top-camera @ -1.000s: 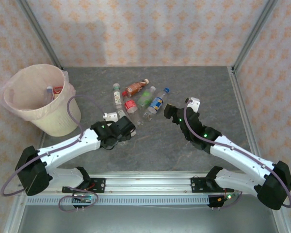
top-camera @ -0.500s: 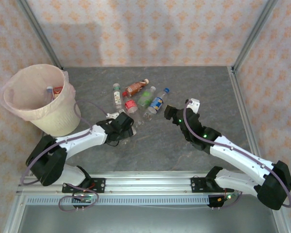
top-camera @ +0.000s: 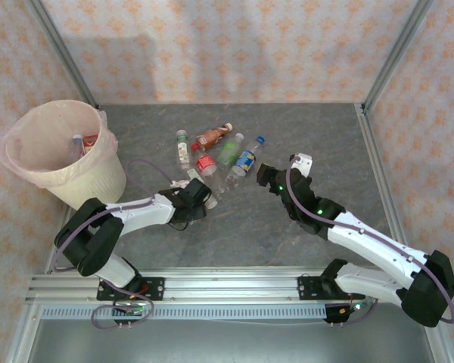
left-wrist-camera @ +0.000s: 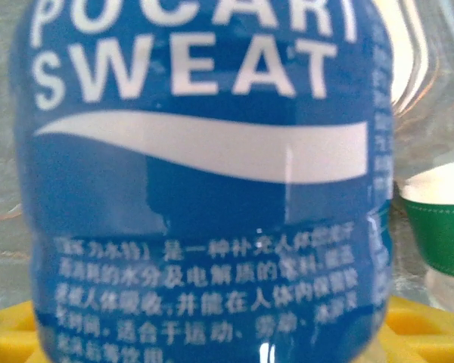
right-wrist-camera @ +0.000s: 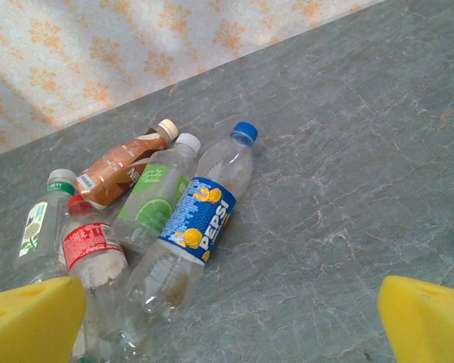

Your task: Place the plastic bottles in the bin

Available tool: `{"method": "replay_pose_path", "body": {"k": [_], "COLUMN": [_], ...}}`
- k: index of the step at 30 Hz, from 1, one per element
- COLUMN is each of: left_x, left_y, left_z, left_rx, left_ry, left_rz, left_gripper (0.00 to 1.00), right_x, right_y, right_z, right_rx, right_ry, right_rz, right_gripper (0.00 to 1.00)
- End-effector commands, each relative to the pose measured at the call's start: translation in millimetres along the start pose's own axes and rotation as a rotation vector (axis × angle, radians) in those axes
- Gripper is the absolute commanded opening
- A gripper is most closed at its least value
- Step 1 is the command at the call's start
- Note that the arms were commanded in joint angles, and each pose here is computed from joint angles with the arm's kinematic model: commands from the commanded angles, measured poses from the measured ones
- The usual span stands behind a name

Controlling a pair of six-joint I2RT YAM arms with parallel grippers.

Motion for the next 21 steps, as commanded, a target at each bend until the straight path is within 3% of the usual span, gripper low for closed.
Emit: {"method": "replay_pose_path", "body": {"k": [1,11,15,21], "left_x": [9.3,106.9,157.6,220.3], "left_y": [-2.1,13.7,11.2,1.3], "left_z": [-8.7,-47.5,-71.0,-108.0], "left_rx": [-0.022,-0.055,-0.020,-0.004], "left_ry": [-0.050,-0.306,-0.464,-0.683], "left_rz": [-0.002,-0.011,0.057,0.092], "left_gripper": [0.59,0.50,0.24,0.13], "right_x": [1.2,-0.1,0.2,0.0], "right_y": [-5.4,5.7,14.0,24.3], "right_z": [3.2,-4.1,-12.8,-22.1], "right_rx": [-0.002,-0.030,-0.056,-0.085], "right_ry": [-0.002,-0.071,-0.118,-0.148], "right_rz": [0.014,-0.107,-0.179,-0.259], "right_gripper": [0.99,0.99,0.99,0.99]}}
Point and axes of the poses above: each hand's point on the last joint's axis, 136 mm out from that joint toward the fingers, its own x axis back along the fingers, its own y axis along the line the jaws close on, z = x × y, the point moved 10 cm from there along x, back along the fingers, and after that the axes turned 12 degrees about x, right-handed, at the moved point
